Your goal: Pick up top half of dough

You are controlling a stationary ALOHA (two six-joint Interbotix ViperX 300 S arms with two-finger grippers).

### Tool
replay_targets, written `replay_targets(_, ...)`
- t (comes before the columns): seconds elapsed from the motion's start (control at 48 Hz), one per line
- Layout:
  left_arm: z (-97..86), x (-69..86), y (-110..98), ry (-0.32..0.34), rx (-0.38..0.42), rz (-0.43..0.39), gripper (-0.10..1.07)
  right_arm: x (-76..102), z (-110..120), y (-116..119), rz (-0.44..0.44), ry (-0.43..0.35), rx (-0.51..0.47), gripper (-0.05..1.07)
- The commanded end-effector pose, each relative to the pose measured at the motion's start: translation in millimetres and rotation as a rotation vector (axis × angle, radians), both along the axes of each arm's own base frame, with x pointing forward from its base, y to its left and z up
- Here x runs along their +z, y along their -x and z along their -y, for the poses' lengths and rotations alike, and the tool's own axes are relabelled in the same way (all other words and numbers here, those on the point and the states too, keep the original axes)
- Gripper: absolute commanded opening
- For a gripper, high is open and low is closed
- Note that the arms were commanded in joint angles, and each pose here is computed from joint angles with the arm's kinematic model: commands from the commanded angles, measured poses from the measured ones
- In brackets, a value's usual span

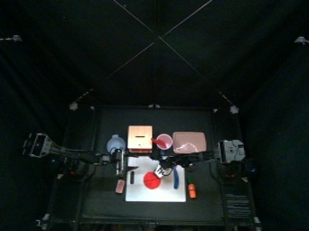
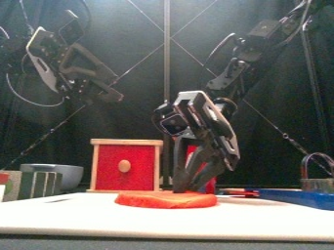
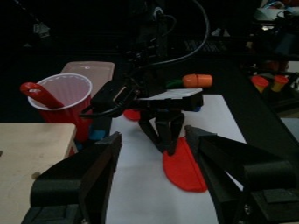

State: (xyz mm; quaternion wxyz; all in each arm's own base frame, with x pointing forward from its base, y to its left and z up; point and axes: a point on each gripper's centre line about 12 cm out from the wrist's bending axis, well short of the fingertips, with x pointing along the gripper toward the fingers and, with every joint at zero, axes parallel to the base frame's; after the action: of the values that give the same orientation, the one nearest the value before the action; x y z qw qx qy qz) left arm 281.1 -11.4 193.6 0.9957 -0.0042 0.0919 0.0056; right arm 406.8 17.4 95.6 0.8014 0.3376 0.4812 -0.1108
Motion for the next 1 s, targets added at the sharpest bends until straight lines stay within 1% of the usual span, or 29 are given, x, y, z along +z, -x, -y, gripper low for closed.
replay_targets(0.0, 0.4, 3.8, -2.1, 0.003, 0.000, 0.014, 0.93, 27.6, -0.6, 2.0, 0.051, 0.010, 0.024, 0.59)
replay_targets(0.083, 0.1, 3.8, -2.1, 0.002, 0.001, 0.014, 0.93, 45.8, -0.4, 5.2, 0.090, 0.019, 0.035, 0.59)
replay_targets(0.25, 0.6, 3.4, -2.2, 0.002, -0.001, 0.012, 0.93, 66.4, 7.2, 11.5, 0.136, 0.031, 0.026, 0.59)
replay_targets(0.417, 0.1, 2.9, -1.9, 0.002, 0.001, 0.011, 0.93, 79.3, 13.1, 16.3, 0.166, 0.035, 0.012, 0.59)
replay_targets(0.646, -0.7, 1.2, -1.2, 0.008, 0.008, 0.004, 0.93, 85.8, 14.4, 18.9, 0.180, 0.042, 0.015, 0.59)
replay_targets(0.708, -0.9, 1.1, -1.2, 0.010, 0.010, 0.004, 0.93, 93.0, 15.2, 21.5, 0.187, 0.039, 0.017, 0.59)
replay_targets(0.792, -1.0, 1.3, -1.2, 0.011, 0.011, 0.005, 0.93, 107.3, 21.9, 27.8, 0.206, 0.037, 0.005, 0.59)
replay_targets(0.833, -1.0, 1.1, -1.2, 0.011, 0.011, 0.004, 0.93, 110.2, 24.5, 31.7, 0.209, 0.039, 0.001, 0.59)
replay_targets(0.979, -1.0, 0.2, -0.9, 0.011, 0.011, 0.001, 0.93, 112.2, 31.6, 40.1, 0.209, 0.043, -0.017, 0.59)
